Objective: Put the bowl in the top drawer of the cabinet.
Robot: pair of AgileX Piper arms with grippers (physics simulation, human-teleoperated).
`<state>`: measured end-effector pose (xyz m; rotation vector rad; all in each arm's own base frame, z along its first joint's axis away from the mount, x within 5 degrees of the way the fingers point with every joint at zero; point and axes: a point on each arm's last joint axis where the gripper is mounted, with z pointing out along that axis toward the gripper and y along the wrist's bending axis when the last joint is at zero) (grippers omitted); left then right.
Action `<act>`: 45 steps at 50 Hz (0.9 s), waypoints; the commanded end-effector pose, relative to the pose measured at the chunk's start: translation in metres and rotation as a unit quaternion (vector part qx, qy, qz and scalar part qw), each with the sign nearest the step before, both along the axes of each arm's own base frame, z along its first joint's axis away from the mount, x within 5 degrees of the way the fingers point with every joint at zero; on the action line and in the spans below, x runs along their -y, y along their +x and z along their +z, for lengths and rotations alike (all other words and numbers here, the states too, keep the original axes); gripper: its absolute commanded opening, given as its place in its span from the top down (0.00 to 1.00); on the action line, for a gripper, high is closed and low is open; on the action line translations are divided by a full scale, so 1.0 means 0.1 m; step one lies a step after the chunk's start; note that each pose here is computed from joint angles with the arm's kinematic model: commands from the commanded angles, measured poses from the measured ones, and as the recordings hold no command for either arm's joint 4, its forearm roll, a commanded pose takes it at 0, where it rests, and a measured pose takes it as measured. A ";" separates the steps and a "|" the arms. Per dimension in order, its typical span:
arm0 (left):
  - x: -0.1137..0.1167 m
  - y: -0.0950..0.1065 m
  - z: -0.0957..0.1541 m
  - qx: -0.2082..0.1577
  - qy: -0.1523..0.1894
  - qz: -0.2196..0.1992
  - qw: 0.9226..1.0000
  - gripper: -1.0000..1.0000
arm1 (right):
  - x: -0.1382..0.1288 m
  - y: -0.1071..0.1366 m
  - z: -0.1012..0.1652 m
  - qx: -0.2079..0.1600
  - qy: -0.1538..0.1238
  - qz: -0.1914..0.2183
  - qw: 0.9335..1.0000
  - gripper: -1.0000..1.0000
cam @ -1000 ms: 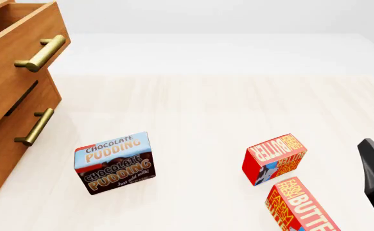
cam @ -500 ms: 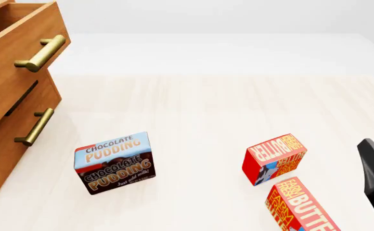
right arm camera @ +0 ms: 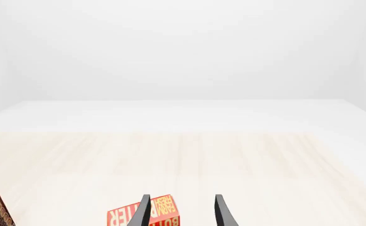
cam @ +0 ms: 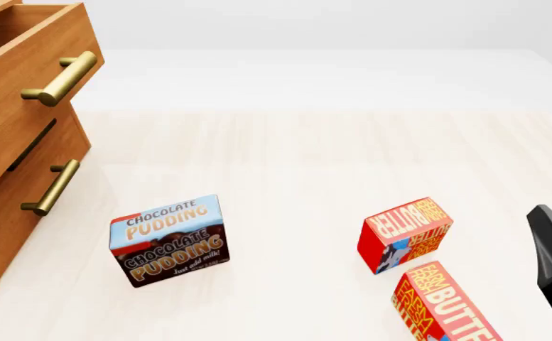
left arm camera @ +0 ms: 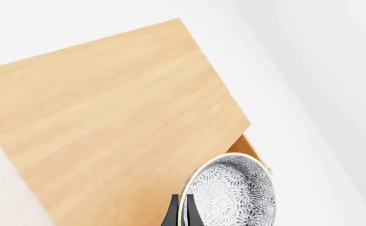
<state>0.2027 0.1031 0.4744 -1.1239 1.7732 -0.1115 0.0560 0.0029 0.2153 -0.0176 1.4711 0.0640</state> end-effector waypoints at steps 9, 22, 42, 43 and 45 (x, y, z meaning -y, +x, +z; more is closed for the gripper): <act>-0.26 0.13 -0.12 -0.035 -0.001 0.024 0.999 1.00 | 0.00 0.00 0.00 -0.001 0.000 0.000 1.000 0.00; -0.47 0.23 -0.20 -0.050 -0.009 0.046 0.998 1.00 | 0.00 0.00 0.00 0.000 -0.001 -0.001 1.000 0.00; -0.36 0.24 -0.30 -0.045 -0.028 0.040 0.998 1.00 | 0.00 0.00 0.00 0.000 -0.001 -0.001 1.000 0.00; -0.35 0.24 -0.32 -0.047 -0.029 0.039 0.998 1.00 | 0.00 0.00 0.00 0.000 -0.001 -0.001 1.000 0.00; -0.35 0.24 -0.33 -0.047 -0.030 0.039 0.998 1.00 | 0.00 0.00 0.00 -0.001 -0.001 -0.001 1.000 0.00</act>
